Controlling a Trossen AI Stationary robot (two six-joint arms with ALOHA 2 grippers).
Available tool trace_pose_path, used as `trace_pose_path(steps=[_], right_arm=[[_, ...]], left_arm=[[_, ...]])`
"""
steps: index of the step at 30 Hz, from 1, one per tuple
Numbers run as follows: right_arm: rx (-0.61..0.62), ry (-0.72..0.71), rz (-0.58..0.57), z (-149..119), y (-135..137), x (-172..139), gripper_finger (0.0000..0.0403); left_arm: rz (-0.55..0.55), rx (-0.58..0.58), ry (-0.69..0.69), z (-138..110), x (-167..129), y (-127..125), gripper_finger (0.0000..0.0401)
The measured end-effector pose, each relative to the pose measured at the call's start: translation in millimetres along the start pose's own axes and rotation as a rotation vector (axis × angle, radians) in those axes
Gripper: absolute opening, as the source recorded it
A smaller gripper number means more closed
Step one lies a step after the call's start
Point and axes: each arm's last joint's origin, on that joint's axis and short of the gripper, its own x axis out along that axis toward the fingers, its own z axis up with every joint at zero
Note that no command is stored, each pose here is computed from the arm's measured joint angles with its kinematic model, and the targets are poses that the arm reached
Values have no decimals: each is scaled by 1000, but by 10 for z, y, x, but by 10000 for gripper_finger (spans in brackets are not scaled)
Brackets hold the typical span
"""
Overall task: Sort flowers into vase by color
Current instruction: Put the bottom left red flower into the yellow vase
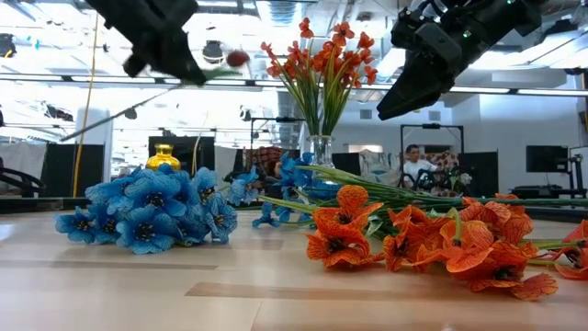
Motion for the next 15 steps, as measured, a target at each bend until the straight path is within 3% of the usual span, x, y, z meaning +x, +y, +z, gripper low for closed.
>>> trace_pose_path(steps=[7, 15], right_arm=[[-1, -1, 0, 1, 0, 0, 250], [0, -4, 0, 4, 0, 0, 250]], left_arm=[[124, -10, -207, 246, -194, 249, 3], [173, 71, -346, 364, -50, 396, 2]])
